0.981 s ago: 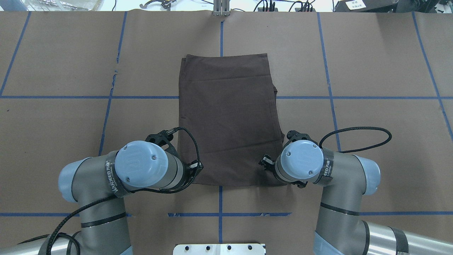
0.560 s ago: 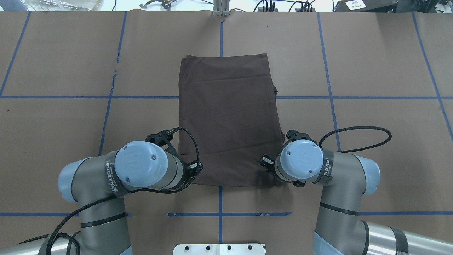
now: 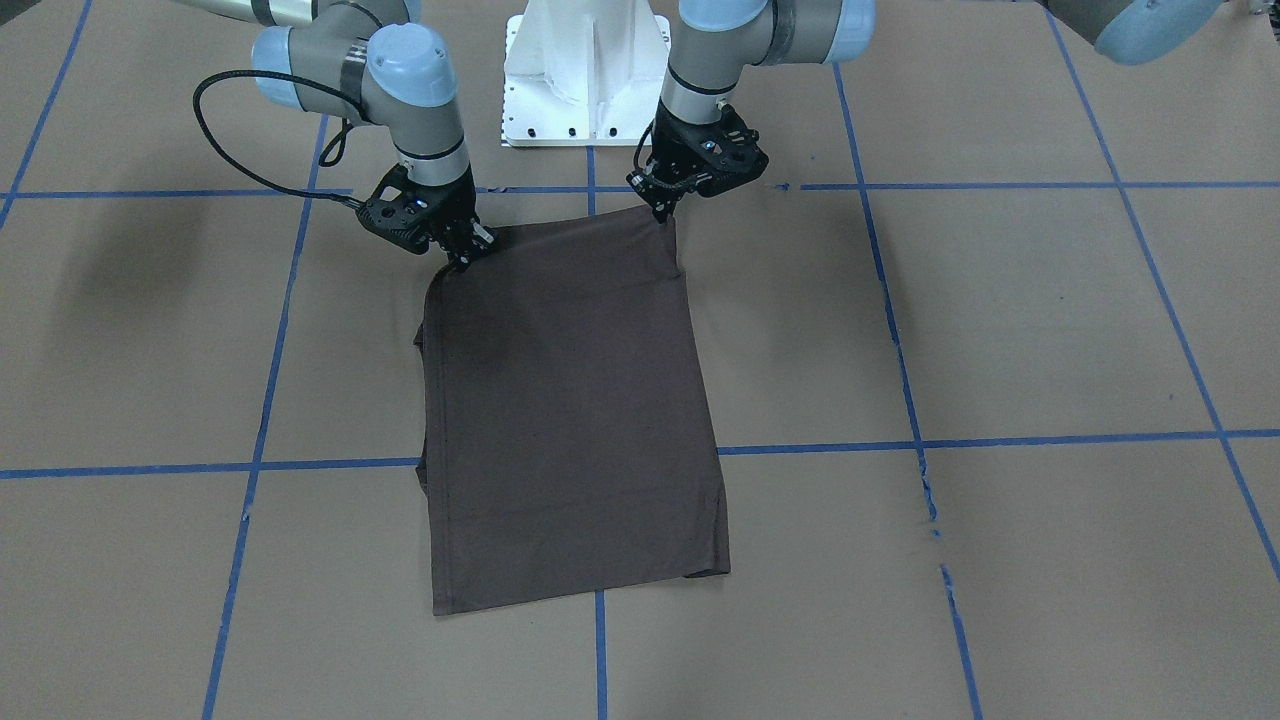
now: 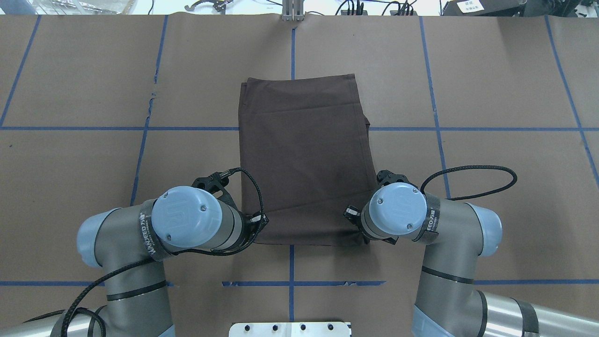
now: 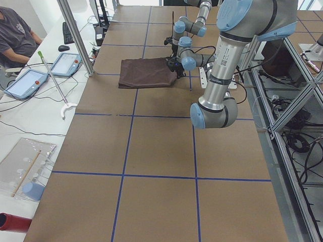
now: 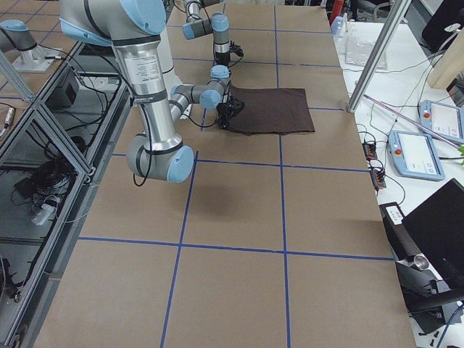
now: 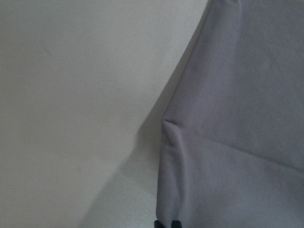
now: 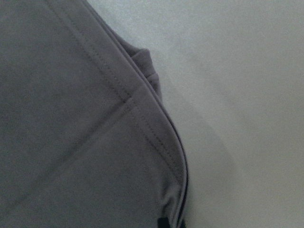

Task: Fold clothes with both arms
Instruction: 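Lift the near edge with both grippers and fold it away from the robot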

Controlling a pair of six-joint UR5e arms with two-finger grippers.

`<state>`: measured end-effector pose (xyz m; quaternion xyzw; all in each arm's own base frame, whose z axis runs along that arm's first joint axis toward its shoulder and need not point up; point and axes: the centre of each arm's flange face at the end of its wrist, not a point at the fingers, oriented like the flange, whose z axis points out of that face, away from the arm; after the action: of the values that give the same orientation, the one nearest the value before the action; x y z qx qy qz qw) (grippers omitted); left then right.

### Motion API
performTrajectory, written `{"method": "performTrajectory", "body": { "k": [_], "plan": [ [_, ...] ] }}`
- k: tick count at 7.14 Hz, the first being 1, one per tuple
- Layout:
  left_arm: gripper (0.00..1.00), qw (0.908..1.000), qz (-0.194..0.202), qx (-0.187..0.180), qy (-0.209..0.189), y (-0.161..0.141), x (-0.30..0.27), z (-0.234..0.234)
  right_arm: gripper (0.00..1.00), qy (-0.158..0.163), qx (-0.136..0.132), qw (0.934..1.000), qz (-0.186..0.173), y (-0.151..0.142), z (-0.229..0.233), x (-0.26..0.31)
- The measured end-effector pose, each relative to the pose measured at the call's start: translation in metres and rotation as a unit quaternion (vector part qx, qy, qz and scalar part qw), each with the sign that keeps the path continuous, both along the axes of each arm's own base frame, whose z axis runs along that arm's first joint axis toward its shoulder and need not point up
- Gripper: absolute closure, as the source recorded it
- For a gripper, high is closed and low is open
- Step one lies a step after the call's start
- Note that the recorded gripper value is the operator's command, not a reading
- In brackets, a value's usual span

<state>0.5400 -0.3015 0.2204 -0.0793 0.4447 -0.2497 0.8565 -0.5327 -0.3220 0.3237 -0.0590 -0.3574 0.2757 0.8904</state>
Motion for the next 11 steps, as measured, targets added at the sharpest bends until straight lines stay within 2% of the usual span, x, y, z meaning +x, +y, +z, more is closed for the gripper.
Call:
{"method": "performTrajectory", "body": {
  "k": [3, 5, 6, 7, 9, 10, 11],
  "plan": [
    [1.00, 1.0000, 0.000, 0.000, 0.001, 0.000, -0.001, -0.001, 1.00, -0.016, -0.003, 0.9999, 0.002, -0.007, -0.015, 0.007],
    [1.00, 0.9999, 0.001, 0.004, 0.010, 0.006, -0.014, -0.010, 1.00, -0.042, -0.001, 0.9991, -0.001, -0.004, -0.036, 0.023],
    [1.00, 0.9998, 0.008, 0.006, 0.016, 0.020, -0.028, -0.019, 1.00, -0.057, 0.002, 0.9984, -0.002, 0.000, -0.048, 0.034],
    [1.00, 0.9994, 0.027, 0.006, 0.021, 0.047, -0.042, -0.033, 1.00, -0.073, 0.003, 0.9973, -0.009, 0.011, -0.058, 0.046],
    [1.00, 0.9970, 0.070, 0.005, 0.032, 0.102, -0.066, -0.054, 1.00, -0.109, -0.009, 0.9928, -0.049, 0.046, -0.072, 0.077],
    [1.00, 0.9958, 0.084, 0.004, 0.036, 0.117, -0.072, -0.057, 1.00, -0.120, -0.012, 0.9907, -0.063, 0.057, -0.078, 0.084],
    [1.00, 0.9955, 0.087, 0.005, 0.037, 0.121, -0.075, -0.058, 1.00, -0.126, -0.010, 0.9894, -0.070, 0.061, -0.084, 0.082]
  ]
}}
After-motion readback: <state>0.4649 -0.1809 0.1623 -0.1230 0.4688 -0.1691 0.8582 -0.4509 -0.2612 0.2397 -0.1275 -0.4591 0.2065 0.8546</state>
